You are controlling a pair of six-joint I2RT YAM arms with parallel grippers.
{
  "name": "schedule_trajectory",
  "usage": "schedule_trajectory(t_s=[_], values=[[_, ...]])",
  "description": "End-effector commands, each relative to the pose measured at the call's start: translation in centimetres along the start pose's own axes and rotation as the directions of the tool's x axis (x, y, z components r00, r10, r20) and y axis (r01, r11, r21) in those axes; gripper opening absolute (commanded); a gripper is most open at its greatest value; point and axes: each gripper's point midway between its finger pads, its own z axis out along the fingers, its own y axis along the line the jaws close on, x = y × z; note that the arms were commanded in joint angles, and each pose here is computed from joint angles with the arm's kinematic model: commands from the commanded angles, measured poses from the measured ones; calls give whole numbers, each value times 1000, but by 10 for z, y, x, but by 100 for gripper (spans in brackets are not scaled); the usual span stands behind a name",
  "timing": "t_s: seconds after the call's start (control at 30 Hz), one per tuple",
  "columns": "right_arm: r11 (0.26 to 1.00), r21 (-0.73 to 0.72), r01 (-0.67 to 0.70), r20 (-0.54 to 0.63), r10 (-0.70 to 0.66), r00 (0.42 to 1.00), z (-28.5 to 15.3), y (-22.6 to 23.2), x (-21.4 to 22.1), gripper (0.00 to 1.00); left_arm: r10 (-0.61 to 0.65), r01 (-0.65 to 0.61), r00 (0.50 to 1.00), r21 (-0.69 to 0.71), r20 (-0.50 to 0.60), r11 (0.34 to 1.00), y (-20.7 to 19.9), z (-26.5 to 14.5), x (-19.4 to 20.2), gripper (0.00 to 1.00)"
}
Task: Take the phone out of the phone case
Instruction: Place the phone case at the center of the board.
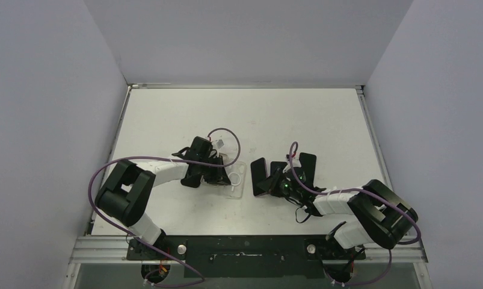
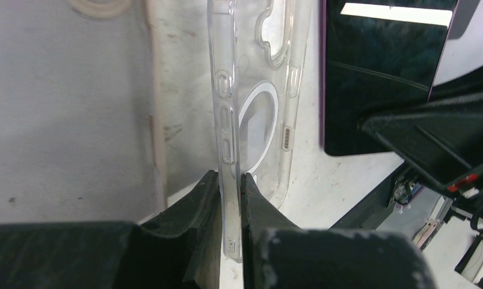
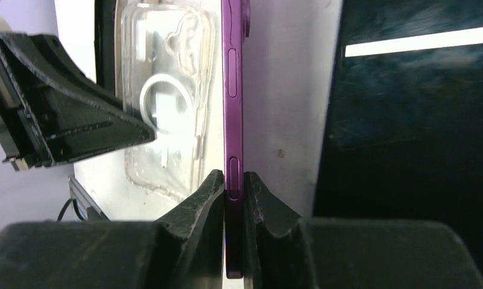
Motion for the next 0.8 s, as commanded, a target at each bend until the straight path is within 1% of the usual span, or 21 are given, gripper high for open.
schedule_trajectory(t_s=[0.0, 0.07, 0.13, 0.17, 0.27, 0.3, 0.37, 0.43, 0.5, 0.53, 0.67, 0.77], values=[[1000, -28, 2, -22, -2, 1000, 7, 13, 4, 9, -45, 59, 995, -165, 84, 985, 44, -3, -15, 1], [1000, -7, -6, -23, 6, 1000, 8, 9, 5, 13, -54, 71, 994, -186, 96, 980, 53, -4, -18, 5], [1000, 21, -12, -25, 12, 1000, 8, 3, 6, 21, -49, 64, 995, -181, 88, 981, 53, -3, -18, 11], [999, 31, -10, -27, 10, 1000, 8, 2, 6, 26, -43, 57, 995, -177, 86, 983, 52, -2, -19, 15], [997, 74, 11, -35, -8, 999, 7, -3, 5, 47, -38, 51, 996, -157, 83, 986, 48, -2, -21, 26], [996, 85, 22, -37, -19, 999, 6, -3, 4, 52, -36, 48, 996, -154, 85, 987, 47, -3, -21, 30], [993, 112, 43, -50, -37, 998, 3, -5, 4, 62, -31, 43, 996, -150, 83, 988, 45, -6, -21, 38], [989, 124, 76, -49, -70, 996, 0, -2, 0, 68, -17, 30, 996, -145, 88, 989, 42, -10, -22, 44], [984, 141, 111, -51, -105, 993, -3, -1, -3, 73, -3, 17, 995, -138, 101, 990, 40, -12, -24, 50], [981, 152, 123, -54, -116, 992, -4, -2, -4, 74, 1, 13, 994, -135, 105, 991, 40, -12, -24, 51], [974, 179, 143, -57, -135, 989, -4, -5, -6, 76, 14, -6, 996, -94, 86, 996, 29, -2, -27, 52], [962, 218, 165, -54, -157, 986, -5, -10, -9, 78, 51, -45, 996, -90, 69, 995, 17, 6, -29, 53]])
